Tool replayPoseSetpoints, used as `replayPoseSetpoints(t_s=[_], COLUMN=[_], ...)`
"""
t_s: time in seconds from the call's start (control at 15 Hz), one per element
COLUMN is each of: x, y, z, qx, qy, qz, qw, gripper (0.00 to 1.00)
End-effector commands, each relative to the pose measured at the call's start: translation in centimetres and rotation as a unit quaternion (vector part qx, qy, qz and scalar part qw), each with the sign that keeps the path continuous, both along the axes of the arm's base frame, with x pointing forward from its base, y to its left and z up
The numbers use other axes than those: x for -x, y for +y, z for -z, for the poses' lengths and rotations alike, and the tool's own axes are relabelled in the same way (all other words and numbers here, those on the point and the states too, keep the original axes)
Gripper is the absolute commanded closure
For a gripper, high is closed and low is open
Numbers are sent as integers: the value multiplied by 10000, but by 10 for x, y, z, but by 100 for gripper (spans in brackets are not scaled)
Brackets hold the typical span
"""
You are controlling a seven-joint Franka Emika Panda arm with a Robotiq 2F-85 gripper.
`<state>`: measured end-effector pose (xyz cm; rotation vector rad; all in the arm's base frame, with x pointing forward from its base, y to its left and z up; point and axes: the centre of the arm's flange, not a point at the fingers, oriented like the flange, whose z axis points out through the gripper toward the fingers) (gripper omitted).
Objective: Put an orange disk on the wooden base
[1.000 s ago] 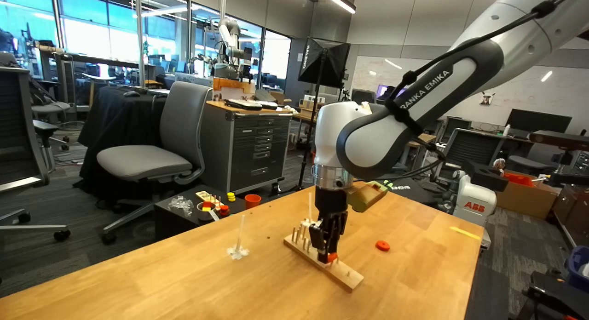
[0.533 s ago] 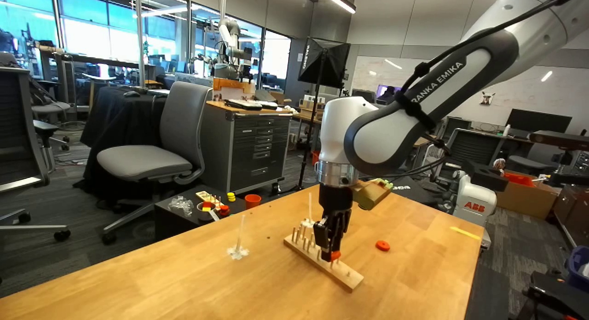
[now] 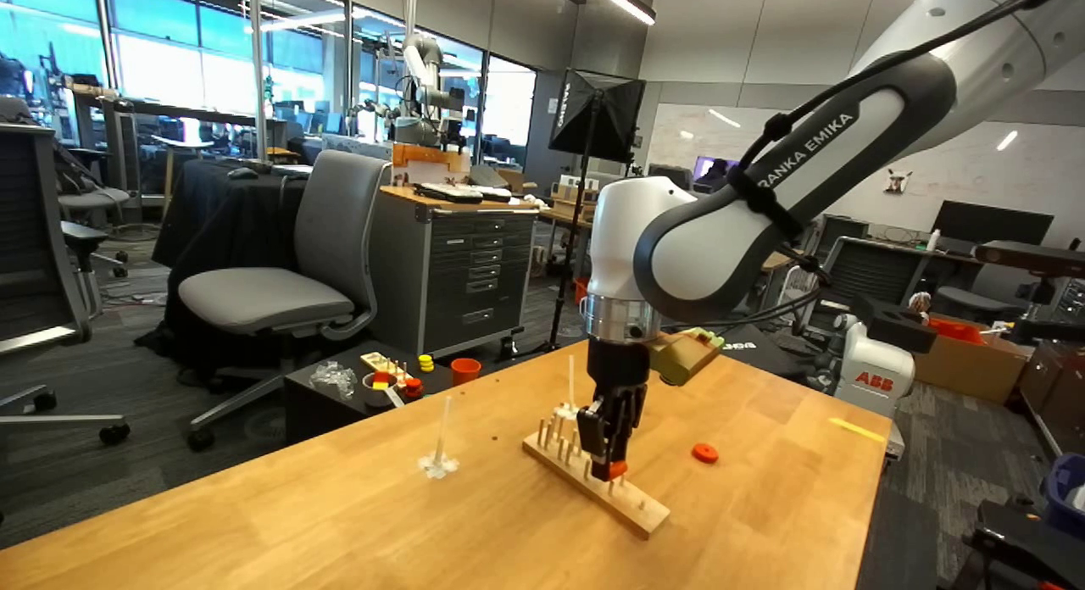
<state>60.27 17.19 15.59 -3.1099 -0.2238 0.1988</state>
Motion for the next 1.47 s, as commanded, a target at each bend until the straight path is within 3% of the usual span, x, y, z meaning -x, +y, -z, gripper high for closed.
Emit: replayPoseSetpoints(t_s=[0.0, 1.4], x=[-2, -14], y=[4, 7], z=[-6, 6], qx=[-52, -29], qy=[-99, -47], qz=[1, 34], qw=[9999, 10000], gripper=[82, 82])
